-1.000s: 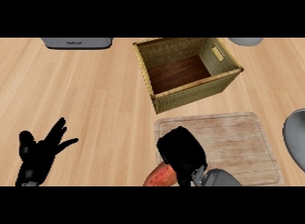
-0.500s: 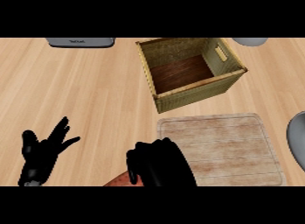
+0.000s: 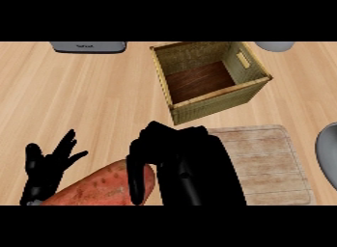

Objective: Pick the sweet potato from the cutting board and place it in the basket

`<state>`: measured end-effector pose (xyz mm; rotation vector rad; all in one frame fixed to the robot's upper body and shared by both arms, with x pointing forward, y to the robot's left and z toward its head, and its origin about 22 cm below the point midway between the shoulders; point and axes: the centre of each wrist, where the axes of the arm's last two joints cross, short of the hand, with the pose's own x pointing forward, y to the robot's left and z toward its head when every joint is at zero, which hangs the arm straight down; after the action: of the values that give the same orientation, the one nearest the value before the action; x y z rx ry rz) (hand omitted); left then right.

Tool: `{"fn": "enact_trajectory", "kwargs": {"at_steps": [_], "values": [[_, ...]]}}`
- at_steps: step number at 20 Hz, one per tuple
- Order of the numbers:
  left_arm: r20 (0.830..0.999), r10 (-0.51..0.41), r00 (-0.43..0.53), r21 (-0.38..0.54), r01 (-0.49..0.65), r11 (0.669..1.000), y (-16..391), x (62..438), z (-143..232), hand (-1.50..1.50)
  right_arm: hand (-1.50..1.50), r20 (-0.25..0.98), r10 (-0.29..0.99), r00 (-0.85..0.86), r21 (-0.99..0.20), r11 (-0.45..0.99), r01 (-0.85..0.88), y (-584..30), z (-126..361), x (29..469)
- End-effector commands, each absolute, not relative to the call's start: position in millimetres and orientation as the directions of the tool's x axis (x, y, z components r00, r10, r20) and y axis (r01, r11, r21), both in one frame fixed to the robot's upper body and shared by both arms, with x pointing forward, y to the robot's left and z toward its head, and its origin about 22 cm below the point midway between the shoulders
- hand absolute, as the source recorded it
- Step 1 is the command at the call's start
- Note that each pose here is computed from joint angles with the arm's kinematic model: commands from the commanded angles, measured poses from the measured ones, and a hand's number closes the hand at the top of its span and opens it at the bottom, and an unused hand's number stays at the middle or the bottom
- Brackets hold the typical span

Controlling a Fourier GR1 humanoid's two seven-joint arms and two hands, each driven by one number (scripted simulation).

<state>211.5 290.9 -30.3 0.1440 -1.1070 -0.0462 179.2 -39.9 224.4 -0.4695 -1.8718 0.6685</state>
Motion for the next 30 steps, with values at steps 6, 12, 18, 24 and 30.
{"fn": "enact_trajectory", "kwargs": {"at_steps": [6,12,18,24,30], "values": [[0.848,-0.098,0.521,0.145,-0.049,0.988,290.5,203.0,-50.2,0.0,1.5,0.79,0.554,-0.265,-0.534,0.832,0.149,-36.1,322.5,213.0],[0.843,-0.09,0.53,0.138,-0.051,0.989,299.0,200.3,-48.8,0.0,1.5,0.775,0.602,-0.192,-0.579,0.799,0.165,-32.2,354.0,253.9],[0.848,-0.097,0.521,0.133,-0.033,0.991,297.3,201.6,-54.4,0.0,1.5,0.742,0.652,-0.153,-0.621,0.756,0.209,-38.1,366.8,309.9],[0.837,-0.102,0.537,0.141,-0.031,0.99,278.8,194.8,-59.8,0.0,1.5,0.731,0.67,-0.129,-0.651,0.741,0.166,-52.9,363.0,337.4],[0.85,-0.088,0.519,0.129,-0.043,0.991,296.3,195.3,-56.3,0.0,1.5,0.822,0.563,-0.083,-0.546,0.822,0.163,-59.7,313.7,374.2]]}}
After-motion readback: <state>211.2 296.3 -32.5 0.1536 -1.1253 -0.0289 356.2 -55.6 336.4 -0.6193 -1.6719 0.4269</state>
